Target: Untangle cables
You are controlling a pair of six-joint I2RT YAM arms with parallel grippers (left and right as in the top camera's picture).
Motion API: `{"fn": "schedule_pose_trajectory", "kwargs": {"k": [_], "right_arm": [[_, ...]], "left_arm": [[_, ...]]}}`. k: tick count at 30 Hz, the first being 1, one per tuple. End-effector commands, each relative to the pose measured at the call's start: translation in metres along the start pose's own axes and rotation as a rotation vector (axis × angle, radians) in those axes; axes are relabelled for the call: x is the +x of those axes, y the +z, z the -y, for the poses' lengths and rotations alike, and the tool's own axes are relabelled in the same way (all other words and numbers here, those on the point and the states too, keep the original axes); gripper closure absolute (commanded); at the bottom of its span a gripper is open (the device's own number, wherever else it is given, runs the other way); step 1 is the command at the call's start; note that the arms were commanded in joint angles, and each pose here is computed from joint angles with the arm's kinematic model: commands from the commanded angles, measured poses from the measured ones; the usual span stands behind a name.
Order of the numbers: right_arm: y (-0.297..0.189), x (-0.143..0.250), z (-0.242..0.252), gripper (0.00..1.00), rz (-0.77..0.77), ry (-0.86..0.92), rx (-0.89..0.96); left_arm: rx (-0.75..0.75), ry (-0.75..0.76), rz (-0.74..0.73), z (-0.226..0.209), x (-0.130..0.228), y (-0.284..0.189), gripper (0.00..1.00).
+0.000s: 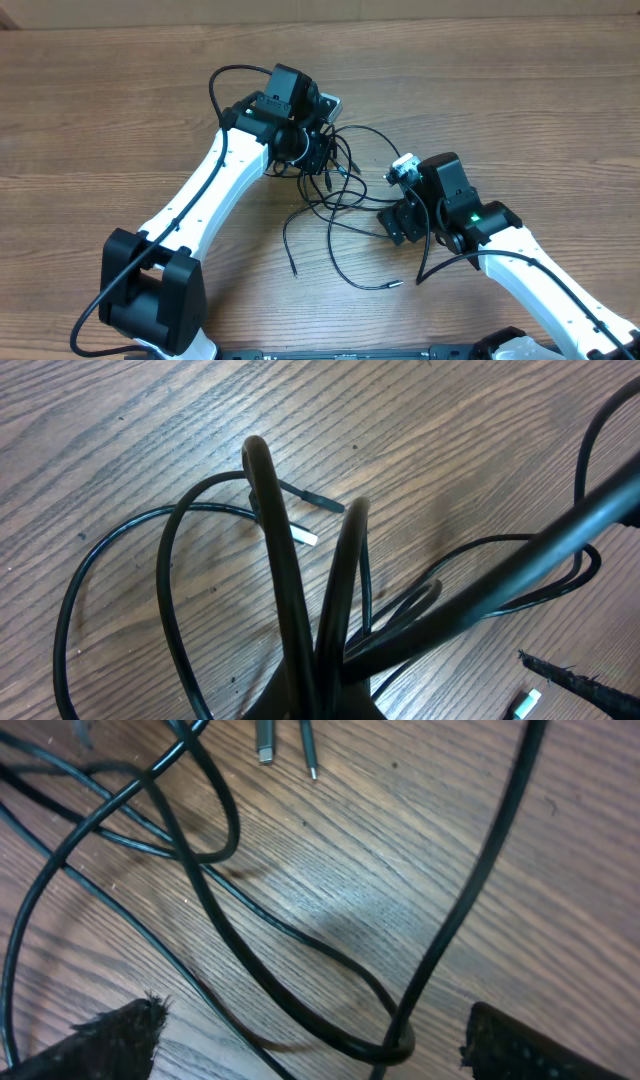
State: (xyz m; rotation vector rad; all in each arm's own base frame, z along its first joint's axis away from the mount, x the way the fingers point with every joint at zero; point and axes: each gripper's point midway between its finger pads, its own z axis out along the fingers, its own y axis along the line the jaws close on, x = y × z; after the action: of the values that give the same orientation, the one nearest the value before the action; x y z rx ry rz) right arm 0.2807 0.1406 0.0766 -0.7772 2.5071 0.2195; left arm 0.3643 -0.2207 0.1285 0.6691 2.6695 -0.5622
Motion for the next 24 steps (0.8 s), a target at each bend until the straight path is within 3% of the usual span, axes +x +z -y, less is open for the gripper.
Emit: {"fn": "schedule_pose_trajectory", "kwargs": {"k": [1, 3, 10, 14, 24], "right_arm": [[0.0, -0.001, -0.008, 0.24, 0.01, -0.064, -0.044], [0.0, -0.001, -0.011, 0.38, 0.014, -0.091, -0.057], [0.007, -0.001, -0.01, 0.63, 0.004, -0.089, -0.058], [0.011, -0.001, -0.01, 0.95, 0.001, -0.081, -0.06], [0.004, -0.01, -0.027, 0.96, 0.049, -0.05, -0.16]], "left_arm": [[0.004, 0.007, -0.003, -0.002, 0.0, 0.003, 0.96], [0.004, 0.007, -0.003, -0.001, 0.0, 0.003, 0.95], [0.012, 0.007, -0.004, 0.0, 0.0, 0.003, 0.96], [0.012, 0.008, -0.005, 0.0, 0.001, 0.003, 0.96], [0.012, 0.008, -0.005, 0.0, 0.001, 0.003, 0.96]]}}
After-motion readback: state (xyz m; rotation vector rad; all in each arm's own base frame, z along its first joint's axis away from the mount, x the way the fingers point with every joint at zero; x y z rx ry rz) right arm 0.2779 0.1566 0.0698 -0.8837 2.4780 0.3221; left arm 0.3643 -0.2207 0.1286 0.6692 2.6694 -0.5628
